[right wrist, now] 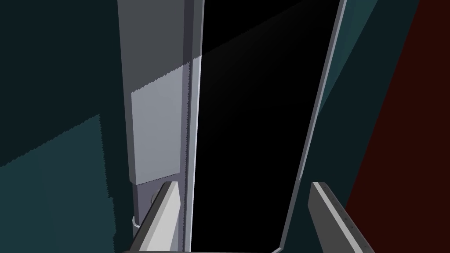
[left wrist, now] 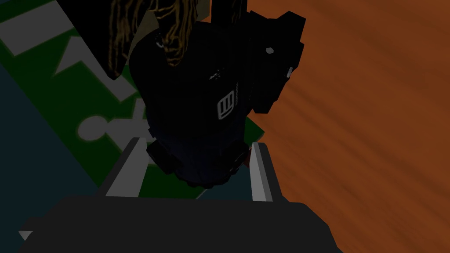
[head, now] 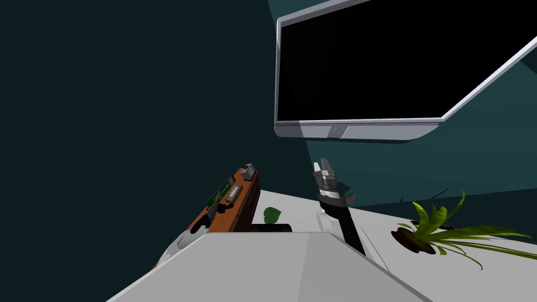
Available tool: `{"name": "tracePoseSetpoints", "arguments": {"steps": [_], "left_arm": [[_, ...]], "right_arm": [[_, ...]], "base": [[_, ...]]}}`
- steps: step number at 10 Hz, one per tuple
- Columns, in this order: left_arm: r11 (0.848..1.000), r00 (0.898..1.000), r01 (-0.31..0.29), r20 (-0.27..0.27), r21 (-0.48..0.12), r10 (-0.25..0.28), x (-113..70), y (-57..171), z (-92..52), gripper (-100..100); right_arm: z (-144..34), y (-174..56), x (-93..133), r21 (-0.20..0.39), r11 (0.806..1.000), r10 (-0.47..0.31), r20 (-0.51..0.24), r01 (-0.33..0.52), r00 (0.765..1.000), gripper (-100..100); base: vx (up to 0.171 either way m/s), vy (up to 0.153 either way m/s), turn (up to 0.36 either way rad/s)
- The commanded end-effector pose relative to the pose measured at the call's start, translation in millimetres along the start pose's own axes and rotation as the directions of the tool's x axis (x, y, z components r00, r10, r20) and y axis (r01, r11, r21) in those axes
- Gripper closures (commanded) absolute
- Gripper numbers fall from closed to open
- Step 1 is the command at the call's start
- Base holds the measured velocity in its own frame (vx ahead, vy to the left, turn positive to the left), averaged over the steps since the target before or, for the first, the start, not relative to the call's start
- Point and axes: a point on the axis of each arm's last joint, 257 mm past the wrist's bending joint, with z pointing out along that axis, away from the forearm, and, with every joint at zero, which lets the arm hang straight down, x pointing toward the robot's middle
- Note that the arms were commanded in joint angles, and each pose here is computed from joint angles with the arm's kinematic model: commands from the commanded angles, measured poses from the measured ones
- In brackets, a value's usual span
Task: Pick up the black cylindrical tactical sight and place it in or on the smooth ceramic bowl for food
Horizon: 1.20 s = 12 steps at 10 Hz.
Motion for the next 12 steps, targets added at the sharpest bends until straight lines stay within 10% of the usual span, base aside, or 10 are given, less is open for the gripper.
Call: {"name": "tracePoseSetpoints", "arguments": {"steps": [1, 2, 3, 4, 6, 7, 8, 12], "left_arm": [[1.0, 1.0, 0.0, 0.0, 0.0, 0.0, 0.0, 0.0, 0.0, 100], [1.0, 1.0, 0.0, 0.0, 0.0, 0.0, 0.1, 0.0, 0.0, 100], [1.0, 1.0, 0.0, 0.0, -0.001, 0.0, 0.2, 0.3, 0.0, 0], [1.0, 1.0, 0.001, 0.003, 0.003, -0.001, -5.4, -6.5, -0.7, 100], [1.0, 1.0, 0.001, 0.004, 0.004, -0.001, -8.6, -9.2, -1.9, 100], [1.0, 1.0, 0.002, 0.004, 0.002, -0.002, -8.9, -8.9, -2.0, 0], [0.999, 1.0, 0.003, 0.029, 0.04, -0.004, -34.0, -25.7, -5.0, 100], [0.997, 0.999, 0.012, 0.046, 0.075, -0.015, -57.2, -38.3, -12.2, 100]], "right_arm": [[0.0, 0.0, 0.0, 0.0, 1.0, 0.0, 0.0, 0.0, 1.0, 0], [0.0, 0.0, 0.0, 0.0, 1.0, 0.0, 0.0, 0.0, 1.0, 0], [0.0, 0.0, 0.0, 0.0, 1.0, 0.0, 0.0, 0.0, 1.0, 0], [0.0, 0.0, 0.0, 0.0, 1.0, 0.0, 0.0, 0.0, 1.0, 0], [0.1, 0.0, 0.1, 0.0, 1.0, 0.0, 0.0, 0.0, 1.0, 0], [0.0, 0.0, 0.0, 0.0, 1.0, 0.0, 0.0, 0.0, 1.0, 0], [0.0, 0.0, 0.0, 0.0, 1.0, 0.0, 0.0, 0.0, 1.0, 0], [0.1, 0.0, 0.0, 0.0, 1.0, 0.0, 0.0, 0.0, 1.0, 0]], "base": [[0.0, 0.0, 0.0], [0.0, 0.0, 0.0], [0.0, 0.0, 0.0], [-0.054, -0.036, -0.04], [-0.074, -0.053, -0.023], [-0.008, -0.007, 0.004], [-0.132, -0.042, 0.026], [-0.151, -0.007, 0.013]]}}
